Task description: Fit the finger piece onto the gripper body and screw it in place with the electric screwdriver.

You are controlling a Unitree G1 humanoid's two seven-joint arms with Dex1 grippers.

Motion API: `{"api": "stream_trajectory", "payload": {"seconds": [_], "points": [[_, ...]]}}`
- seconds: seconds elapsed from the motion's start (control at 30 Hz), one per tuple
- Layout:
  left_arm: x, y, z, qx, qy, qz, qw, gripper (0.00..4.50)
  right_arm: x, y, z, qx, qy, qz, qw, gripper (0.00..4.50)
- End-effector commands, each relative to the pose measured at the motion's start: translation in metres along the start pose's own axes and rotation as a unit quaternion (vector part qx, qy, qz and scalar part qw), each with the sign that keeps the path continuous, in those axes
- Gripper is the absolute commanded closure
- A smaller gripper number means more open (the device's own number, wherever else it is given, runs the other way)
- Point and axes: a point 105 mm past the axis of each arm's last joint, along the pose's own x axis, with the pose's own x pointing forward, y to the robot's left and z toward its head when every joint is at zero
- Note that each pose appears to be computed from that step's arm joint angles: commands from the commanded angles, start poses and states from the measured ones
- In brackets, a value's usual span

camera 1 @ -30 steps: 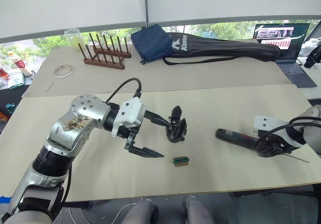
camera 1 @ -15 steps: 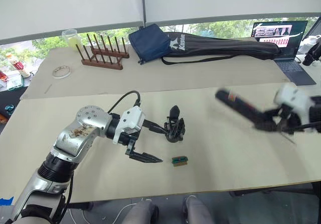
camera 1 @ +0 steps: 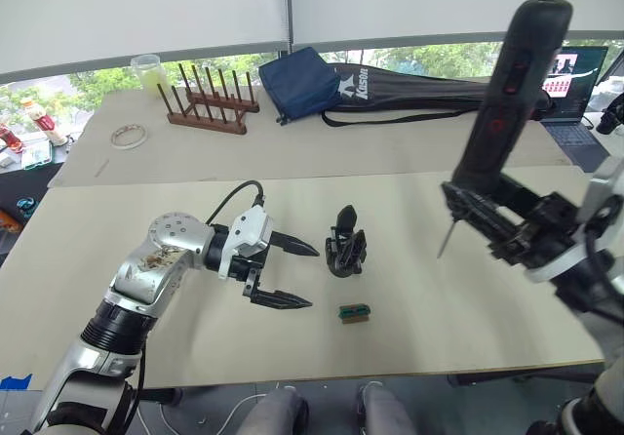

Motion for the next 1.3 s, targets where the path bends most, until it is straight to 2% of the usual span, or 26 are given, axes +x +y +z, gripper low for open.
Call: {"api": "stream_trajectory", "payload": {"seconds": [0.03,0.13,0.37,0.57,0.9,1.03,1.3], "points": [[-0.003,0.001,0.008,0.024,0.01,-0.007,1.0,0.0,0.011,0.037,0.007,-0.01,-0.039,0.051,0.998,2.53],[0.003,-0.001,0.005,0.026,0.014,-0.014,0.999,0.0,0.016,0.048,-0.006,0.002,-0.041,0.066,0.997,2.53],[0.006,0.004,0.004,0.023,0.007,-0.006,1.0,0.0,0.023,0.057,-0.01,0.007,-0.077,0.064,0.995,2.53],[0.007,0.005,-0.009,0.013,0.022,-0.003,1.0,0.0,0.021,0.044,-0.026,-0.007,-0.075,0.019,0.997,2.53],[0.005,0.003,-0.021,0.006,0.024,-0.003,1.0,0.0,0.021,0.054,-0.033,0.01,-0.074,0.043,0.996,2.53],[0.005,-0.004,-0.026,0.002,0.03,-0.023,0.999,0.0,0.021,0.055,-0.039,0.025,-0.064,0.049,0.996,2.53],[0.007,-0.008,-0.028,0.032,0.043,-0.045,0.998,0.0,0.021,0.057,-0.045,0.037,-0.054,0.058,0.996,2.53]]}}
